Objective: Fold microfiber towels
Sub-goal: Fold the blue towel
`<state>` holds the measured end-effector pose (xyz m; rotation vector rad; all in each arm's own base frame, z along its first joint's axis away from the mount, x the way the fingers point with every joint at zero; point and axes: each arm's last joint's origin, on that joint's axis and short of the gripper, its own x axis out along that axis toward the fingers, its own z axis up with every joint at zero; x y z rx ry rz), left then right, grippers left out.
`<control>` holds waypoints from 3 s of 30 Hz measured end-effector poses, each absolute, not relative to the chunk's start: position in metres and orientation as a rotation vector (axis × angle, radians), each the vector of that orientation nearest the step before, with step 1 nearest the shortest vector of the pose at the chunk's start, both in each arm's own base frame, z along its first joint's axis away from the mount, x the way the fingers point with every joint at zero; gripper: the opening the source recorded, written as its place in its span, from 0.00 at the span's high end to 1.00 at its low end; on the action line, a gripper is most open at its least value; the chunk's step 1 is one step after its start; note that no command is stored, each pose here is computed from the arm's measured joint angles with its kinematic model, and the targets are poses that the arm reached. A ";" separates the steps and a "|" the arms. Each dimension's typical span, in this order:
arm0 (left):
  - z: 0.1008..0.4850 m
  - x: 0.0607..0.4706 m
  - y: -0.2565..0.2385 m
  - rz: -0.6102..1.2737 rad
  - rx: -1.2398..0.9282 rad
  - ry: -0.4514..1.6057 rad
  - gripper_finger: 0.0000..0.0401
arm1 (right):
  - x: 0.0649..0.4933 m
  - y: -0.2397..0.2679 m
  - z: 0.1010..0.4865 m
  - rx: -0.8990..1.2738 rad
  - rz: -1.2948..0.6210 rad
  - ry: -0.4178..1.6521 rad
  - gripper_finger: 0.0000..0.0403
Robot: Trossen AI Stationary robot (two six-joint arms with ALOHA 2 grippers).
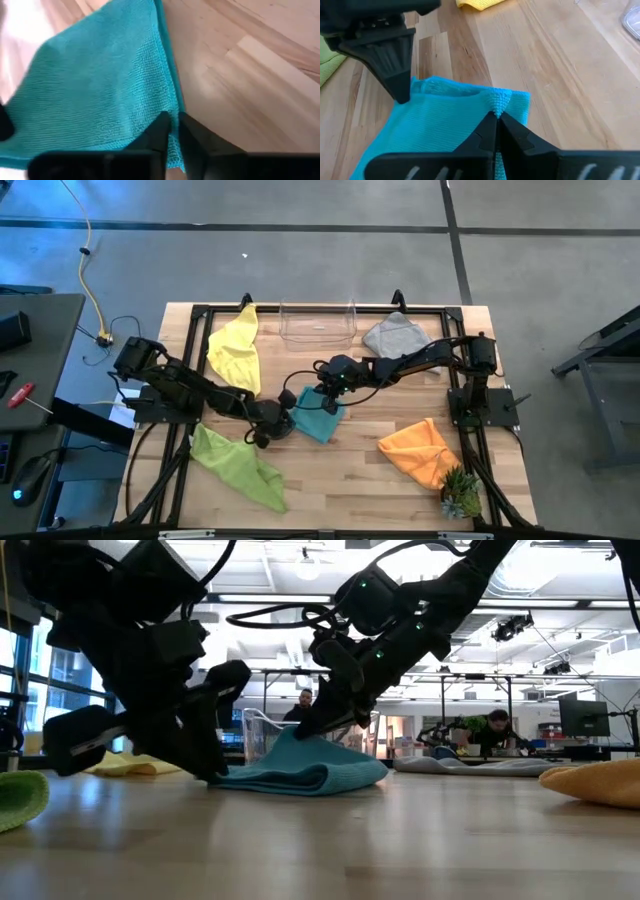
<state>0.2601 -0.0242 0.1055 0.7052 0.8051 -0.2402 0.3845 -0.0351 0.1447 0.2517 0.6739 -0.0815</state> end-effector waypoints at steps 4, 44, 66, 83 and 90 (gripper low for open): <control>0.114 0.262 -0.025 -0.198 0.715 0.763 0.98 | 0.384 -0.035 0.145 0.252 -0.082 0.676 1.00; 0.111 0.254 -0.027 -0.184 0.614 0.849 0.73 | 0.381 -0.035 0.141 0.232 -0.078 0.728 1.00; 0.108 0.253 -0.025 -0.044 0.486 0.882 0.92 | 0.373 -0.054 0.134 0.334 -0.187 0.805 0.88; 0.119 0.229 0.005 -0.020 0.162 0.910 0.77 | 0.366 -0.060 0.136 0.365 -0.200 0.856 0.62; 0.129 0.234 0.005 -0.035 -0.009 0.787 0.89 | 0.365 -0.057 0.152 0.249 -0.140 0.816 0.60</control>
